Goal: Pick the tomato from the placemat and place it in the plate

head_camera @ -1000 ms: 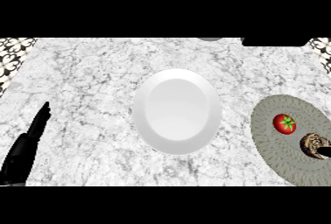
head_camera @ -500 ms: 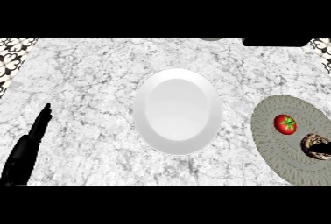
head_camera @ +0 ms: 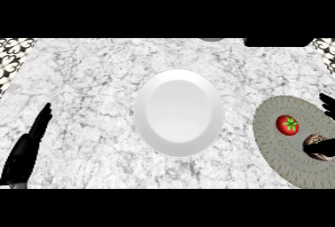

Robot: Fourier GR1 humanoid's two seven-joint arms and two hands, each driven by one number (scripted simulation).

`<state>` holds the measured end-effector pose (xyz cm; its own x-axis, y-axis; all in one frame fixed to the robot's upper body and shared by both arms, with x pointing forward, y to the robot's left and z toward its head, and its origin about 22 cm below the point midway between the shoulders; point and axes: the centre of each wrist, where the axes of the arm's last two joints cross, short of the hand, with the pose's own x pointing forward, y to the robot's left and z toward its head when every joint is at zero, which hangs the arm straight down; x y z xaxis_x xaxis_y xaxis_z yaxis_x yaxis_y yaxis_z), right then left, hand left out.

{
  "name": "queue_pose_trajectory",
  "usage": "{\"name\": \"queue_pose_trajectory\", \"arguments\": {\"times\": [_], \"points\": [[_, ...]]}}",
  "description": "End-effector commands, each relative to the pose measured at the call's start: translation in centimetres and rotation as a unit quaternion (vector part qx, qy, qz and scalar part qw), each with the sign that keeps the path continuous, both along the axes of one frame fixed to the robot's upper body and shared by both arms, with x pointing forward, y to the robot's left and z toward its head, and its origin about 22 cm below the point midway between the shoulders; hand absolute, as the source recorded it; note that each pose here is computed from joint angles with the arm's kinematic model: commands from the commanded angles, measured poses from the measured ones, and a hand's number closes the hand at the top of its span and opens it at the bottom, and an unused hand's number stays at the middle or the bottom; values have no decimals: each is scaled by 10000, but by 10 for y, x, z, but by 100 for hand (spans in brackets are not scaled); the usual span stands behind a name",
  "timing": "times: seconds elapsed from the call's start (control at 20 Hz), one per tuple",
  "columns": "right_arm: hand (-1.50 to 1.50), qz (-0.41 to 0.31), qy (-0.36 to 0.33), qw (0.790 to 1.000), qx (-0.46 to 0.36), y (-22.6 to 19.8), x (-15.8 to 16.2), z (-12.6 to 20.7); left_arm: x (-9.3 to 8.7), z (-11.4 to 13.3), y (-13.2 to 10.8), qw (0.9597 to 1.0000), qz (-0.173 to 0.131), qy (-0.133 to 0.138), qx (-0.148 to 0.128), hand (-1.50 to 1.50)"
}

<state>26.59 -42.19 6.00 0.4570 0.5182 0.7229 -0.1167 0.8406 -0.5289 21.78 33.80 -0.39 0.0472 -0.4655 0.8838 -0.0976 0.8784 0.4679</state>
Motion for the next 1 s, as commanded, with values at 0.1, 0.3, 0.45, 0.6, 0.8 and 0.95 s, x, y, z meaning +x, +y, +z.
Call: {"name": "queue_pose_trajectory", "arguments": {"times": [0.1, 0.3, 0.45, 0.6, 0.8, 0.95], "points": [[-150, 377, 194, 9990, 146, 12, 23, 0, -13, 6, 10, 9998, 57, -130, 104, 0], [-150, 427, 445, 9981, 89, -3, 6, -29, 0, 11, -1, 9999, 39, -13, 118, 0], [-150, 353, 452, 9983, 56, 20, 24, -47, -3, 10, -3, 9999, 9, 53, 85, 0], [-150, 437, 510, 9977, 81, 23, 36, -46, 0, 6, -16, 9999, 44, -88, 92, 0], [-150, 336, 435, 9984, 88, 19, 16, -60, -11, 18, -17, 10000, 71, 22, -19, 0], [-150, 497, 436, 9978, 89, 18, 13, -88, -9, 1, -8, 10000, -85, -3, -27, 0]]}}
